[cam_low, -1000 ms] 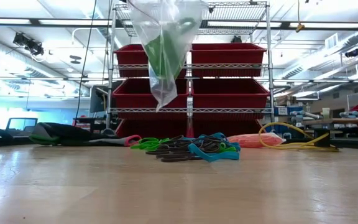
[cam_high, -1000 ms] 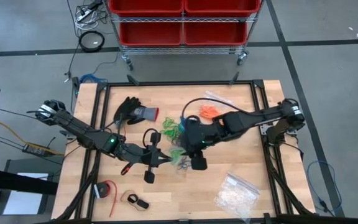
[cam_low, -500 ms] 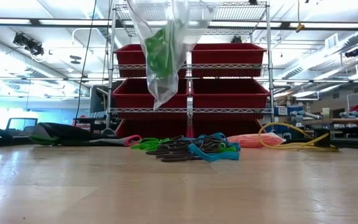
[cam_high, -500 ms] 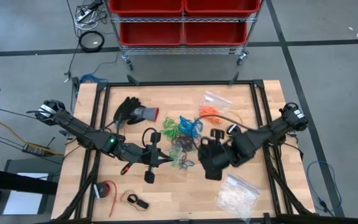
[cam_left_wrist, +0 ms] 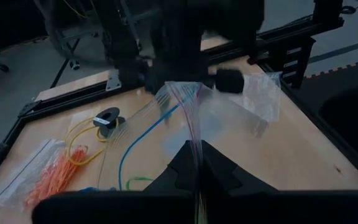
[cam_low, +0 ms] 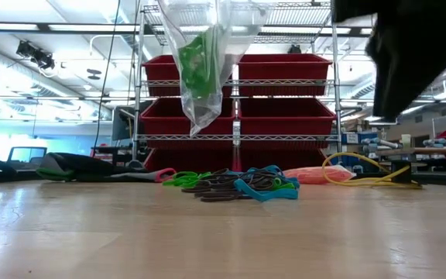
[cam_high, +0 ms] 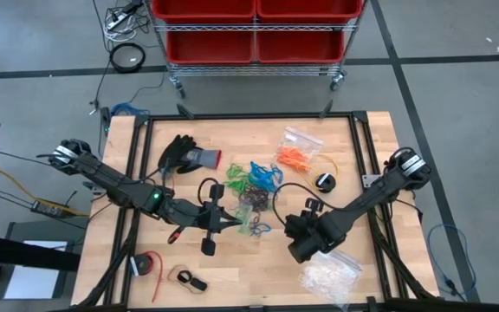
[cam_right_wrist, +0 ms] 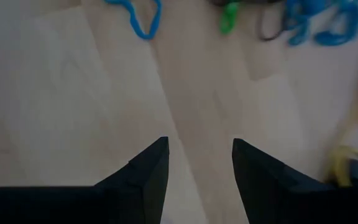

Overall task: Sort rubber bands
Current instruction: Put the green rubber band into the transparent zip bag

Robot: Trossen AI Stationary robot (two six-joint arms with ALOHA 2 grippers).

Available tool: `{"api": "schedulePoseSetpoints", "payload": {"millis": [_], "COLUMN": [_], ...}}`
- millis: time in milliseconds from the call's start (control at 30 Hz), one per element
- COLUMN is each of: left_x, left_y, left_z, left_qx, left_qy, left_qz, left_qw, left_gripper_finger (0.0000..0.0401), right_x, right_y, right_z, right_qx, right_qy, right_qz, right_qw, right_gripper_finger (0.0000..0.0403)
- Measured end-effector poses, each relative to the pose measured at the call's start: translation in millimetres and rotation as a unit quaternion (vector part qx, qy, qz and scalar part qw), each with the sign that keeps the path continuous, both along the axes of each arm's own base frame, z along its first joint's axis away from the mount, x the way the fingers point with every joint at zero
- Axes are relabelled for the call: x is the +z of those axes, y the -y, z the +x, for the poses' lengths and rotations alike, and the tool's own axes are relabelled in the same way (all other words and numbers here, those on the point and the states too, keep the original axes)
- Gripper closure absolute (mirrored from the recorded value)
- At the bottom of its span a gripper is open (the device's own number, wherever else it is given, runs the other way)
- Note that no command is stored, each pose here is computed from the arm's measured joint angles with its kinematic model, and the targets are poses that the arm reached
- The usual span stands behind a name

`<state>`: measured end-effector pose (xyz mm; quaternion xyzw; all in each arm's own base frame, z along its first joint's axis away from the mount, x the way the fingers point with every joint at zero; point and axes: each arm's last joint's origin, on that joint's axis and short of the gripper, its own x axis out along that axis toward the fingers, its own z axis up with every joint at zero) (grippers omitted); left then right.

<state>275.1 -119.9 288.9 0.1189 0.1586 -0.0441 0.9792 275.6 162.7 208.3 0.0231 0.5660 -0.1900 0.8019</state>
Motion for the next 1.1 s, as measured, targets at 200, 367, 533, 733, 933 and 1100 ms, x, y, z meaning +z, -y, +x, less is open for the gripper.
{"api": "schedulePoseSetpoints", "payload": {"millis": [200, 367, 533, 733, 933, 1100], "left_x": [11, 7, -20, -36, -39, -36], "left_y": [0, 0, -3, -5, -4, -8], "left_z": [4, 2, -11, -26, -34, -40], "left_qx": [-0.004, -0.027, -0.039, -0.048, -0.052, -0.045], "left_qy": [0.058, 0.039, -0.1, -0.2, -0.228, -0.234], "left_qz": [-0.003, 0.079, 0.193, 0.239, 0.276, 0.301], "left_qw": [0.998, 0.996, 0.975, 0.949, 0.932, 0.923], "left_gripper_finger": [0.0386, 0.0386, 0.0386, 0.0386, 0.0386, 0.0386], "right_x": [-33, -43, -49, -58, -80, -98], "right_y": [11, 20, 31, 52, 84, 106], "right_z": [5, 9, 16, 30, 29, 19], "right_qx": [0.002, 0.012, 0.02, 0.011, -0.028, -0.074], "right_qy": [0.04, 0.065, 0.091, 0.145, 0.184, 0.223], "right_qz": [0.02, 0.001, -0.016, 0.001, 0.014, 0.026], "right_qw": [0.999, 0.998, 0.995, 0.989, 0.982, 0.972], "right_gripper_finger": [0.0239, 0.0239, 0.0239, 0.0239, 0.024, 0.0252]}}
